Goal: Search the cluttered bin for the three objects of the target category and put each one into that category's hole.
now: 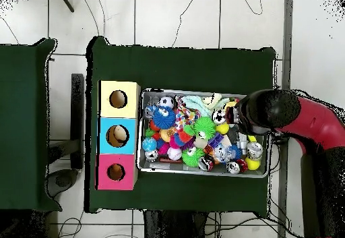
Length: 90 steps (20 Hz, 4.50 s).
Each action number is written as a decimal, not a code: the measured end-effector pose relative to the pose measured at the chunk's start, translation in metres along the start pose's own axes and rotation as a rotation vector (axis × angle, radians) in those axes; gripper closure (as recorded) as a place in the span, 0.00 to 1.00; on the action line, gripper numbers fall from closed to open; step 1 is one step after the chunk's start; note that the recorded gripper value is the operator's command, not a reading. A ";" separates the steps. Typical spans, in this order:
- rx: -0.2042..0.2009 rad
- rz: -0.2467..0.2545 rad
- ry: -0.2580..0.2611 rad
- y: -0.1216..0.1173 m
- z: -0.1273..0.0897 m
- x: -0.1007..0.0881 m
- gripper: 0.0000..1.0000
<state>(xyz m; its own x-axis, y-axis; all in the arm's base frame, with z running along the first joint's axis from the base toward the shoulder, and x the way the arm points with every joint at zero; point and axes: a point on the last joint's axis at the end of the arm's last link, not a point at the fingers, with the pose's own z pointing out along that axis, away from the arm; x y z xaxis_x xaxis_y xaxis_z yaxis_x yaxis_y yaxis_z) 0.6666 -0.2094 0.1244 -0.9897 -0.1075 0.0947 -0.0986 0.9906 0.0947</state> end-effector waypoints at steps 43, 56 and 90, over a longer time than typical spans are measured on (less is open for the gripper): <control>-0.278 -0.042 0.011 0.067 0.057 0.034 0.00; -0.299 -0.125 0.092 0.100 0.117 0.048 0.00; -0.300 -0.136 0.089 0.104 0.151 0.057 1.00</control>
<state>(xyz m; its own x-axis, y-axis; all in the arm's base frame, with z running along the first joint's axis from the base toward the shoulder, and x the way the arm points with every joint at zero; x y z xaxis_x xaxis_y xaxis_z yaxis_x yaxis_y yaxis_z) 0.5841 -0.0998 -0.0095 -0.9554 -0.2570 0.1455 -0.1812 0.8992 0.3983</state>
